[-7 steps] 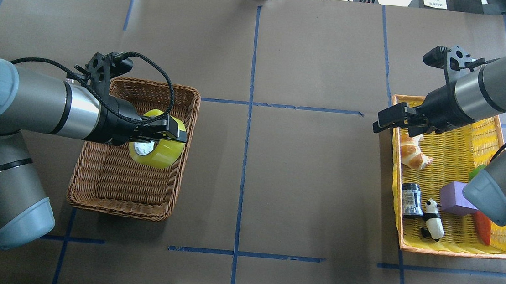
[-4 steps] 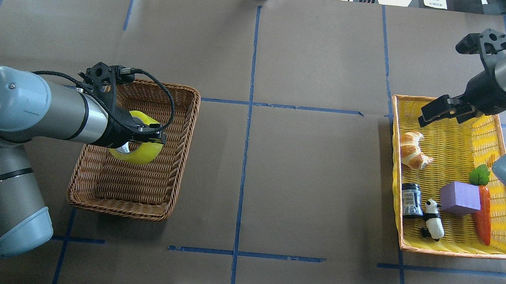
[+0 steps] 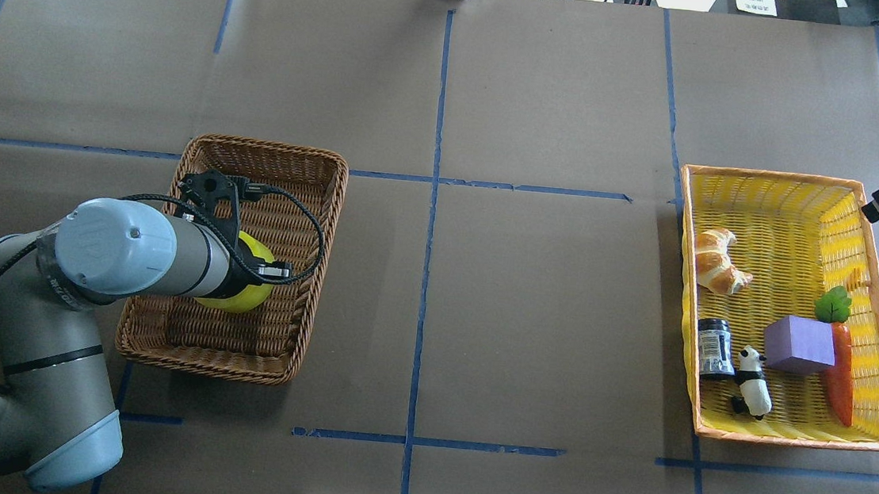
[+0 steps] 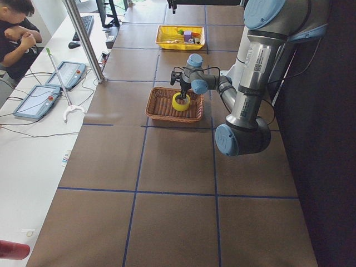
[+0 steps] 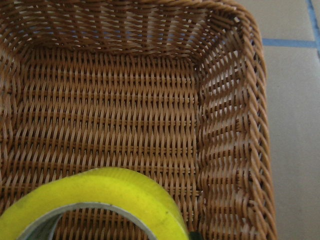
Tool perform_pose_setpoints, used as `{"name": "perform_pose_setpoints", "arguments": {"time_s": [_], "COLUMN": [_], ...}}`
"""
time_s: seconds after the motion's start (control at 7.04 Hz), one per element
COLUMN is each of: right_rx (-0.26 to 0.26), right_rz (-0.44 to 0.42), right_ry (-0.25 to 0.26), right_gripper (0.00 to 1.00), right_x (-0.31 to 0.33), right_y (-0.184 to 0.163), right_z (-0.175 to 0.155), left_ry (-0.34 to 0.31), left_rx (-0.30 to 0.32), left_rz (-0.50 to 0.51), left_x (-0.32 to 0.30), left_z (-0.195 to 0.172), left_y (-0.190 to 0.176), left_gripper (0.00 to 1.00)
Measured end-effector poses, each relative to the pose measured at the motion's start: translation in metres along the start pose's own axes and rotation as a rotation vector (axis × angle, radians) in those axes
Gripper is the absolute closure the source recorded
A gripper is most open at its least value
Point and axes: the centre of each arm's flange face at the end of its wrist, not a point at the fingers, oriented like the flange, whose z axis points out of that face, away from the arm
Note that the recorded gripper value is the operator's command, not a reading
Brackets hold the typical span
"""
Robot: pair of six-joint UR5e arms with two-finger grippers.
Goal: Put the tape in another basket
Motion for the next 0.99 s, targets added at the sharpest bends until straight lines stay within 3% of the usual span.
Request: {"name": "perform_pose_setpoints", "arguments": {"time_s": [0.14, 0.28, 0.57, 0.99], "right_rx": [-0.001, -0.002, -0.002, -0.014], "right_rz": [-0.013, -0.019, -0.026, -0.071], "right_ry": [0.002, 0.003, 0.004, 0.01], "right_gripper": [0.0, 0.0, 0.0, 0.0], "right_x": [0.011, 0.018, 0.03, 0.1], "right_y": [0.008, 0.012, 0.02, 0.068], "right_z": [-0.002, -0.003, -0.005, -0.006], "left_ry": [-0.017, -0.036, -0.074, -0.052], "left_rx": [-0.004, -0.012, -0.031, -0.139], "left_rz": [0.03, 0.102, 0.212, 0.311], "left_x": [-0.003, -0.004, -0.002, -0.061], "left_z": [0.008, 0.008, -0.011, -0.067], "left_y": [0.002, 0.001, -0.007, -0.075], "left_gripper": [0.07, 0.0, 0.0, 0.0]}}
